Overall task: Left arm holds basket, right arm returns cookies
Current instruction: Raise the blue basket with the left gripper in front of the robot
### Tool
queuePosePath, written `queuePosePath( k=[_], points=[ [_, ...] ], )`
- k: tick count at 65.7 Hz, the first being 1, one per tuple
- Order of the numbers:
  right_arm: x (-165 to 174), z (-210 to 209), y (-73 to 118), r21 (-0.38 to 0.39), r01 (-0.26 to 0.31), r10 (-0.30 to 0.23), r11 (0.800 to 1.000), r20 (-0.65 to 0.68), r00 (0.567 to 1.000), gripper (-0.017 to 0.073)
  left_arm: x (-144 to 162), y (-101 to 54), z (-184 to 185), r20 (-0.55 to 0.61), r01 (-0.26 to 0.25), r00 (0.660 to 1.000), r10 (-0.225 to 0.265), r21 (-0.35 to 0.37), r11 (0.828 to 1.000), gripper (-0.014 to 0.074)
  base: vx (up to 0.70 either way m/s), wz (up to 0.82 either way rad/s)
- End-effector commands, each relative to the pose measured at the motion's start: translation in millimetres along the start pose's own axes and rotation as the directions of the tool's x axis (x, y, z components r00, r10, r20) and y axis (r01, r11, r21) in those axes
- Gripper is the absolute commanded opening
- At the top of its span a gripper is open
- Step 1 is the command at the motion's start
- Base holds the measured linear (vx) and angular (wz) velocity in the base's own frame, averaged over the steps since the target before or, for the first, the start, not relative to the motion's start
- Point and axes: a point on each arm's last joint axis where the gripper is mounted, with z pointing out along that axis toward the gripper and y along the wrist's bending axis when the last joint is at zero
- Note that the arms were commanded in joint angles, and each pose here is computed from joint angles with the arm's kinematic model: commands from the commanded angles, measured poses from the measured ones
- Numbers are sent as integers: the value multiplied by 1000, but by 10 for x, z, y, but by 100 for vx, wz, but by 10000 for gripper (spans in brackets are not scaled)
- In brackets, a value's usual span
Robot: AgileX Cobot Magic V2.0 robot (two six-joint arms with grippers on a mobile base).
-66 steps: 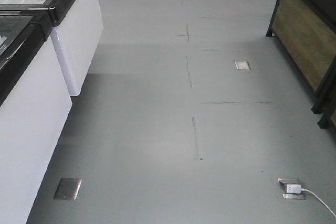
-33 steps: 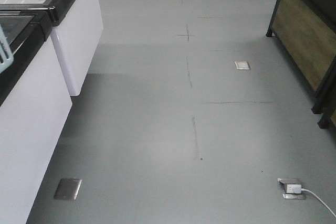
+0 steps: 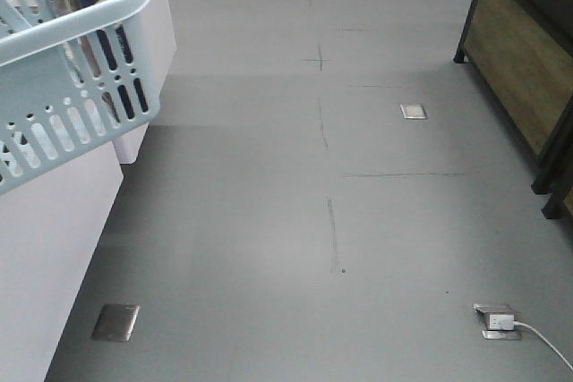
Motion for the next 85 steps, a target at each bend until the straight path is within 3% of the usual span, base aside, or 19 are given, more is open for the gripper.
queuePosePath(
  k=[1,9,23,43,53,60,72,78,85],
  points=[
    [-10,8,-4,-1,11,-11,1000,57,998,-3,-50,-349,48,24,12,1000,-16,172,985,-4,0,0],
    [-10,8,-4,-1,11,-11,1000,57,998,-3,85,-459,158,-45,44,998,-34,247,968,-4,0,0],
    [-10,8,-4,-1,11,-11,1000,57,998,-3,347,-597,342,-193,133,979,-62,381,915,-4,0,0],
    [-10,8,-4,-1,11,-11,1000,57,998,-3,619,-712,535,-293,186,955,-50,456,870,-4,0,0],
    [-10,8,-4,-1,11,-11,1000,57,998,-3,743,-682,607,-322,207,945,-52,468,859,-4,0,0],
    [-10,8,-4,-1,11,-11,1000,57,998,-3,873,-618,602,-327,235,942,-80,470,851,-4,0,0],
    [-10,8,-4,-1,11,-11,1000,57,998,-3,1093,-528,528,-336,298,932,-133,506,809,-4,0,0],
    [-10,8,-4,-1,11,-11,1000,57,998,-3,1179,-531,513,-350,313,927,-137,517,797,-3,0,0],
    [-10,8,-4,-1,11,-11,1000,57,998,-3,1222,-609,510,-358,323,925,-131,554,768,-3,0,0]
  ],
)
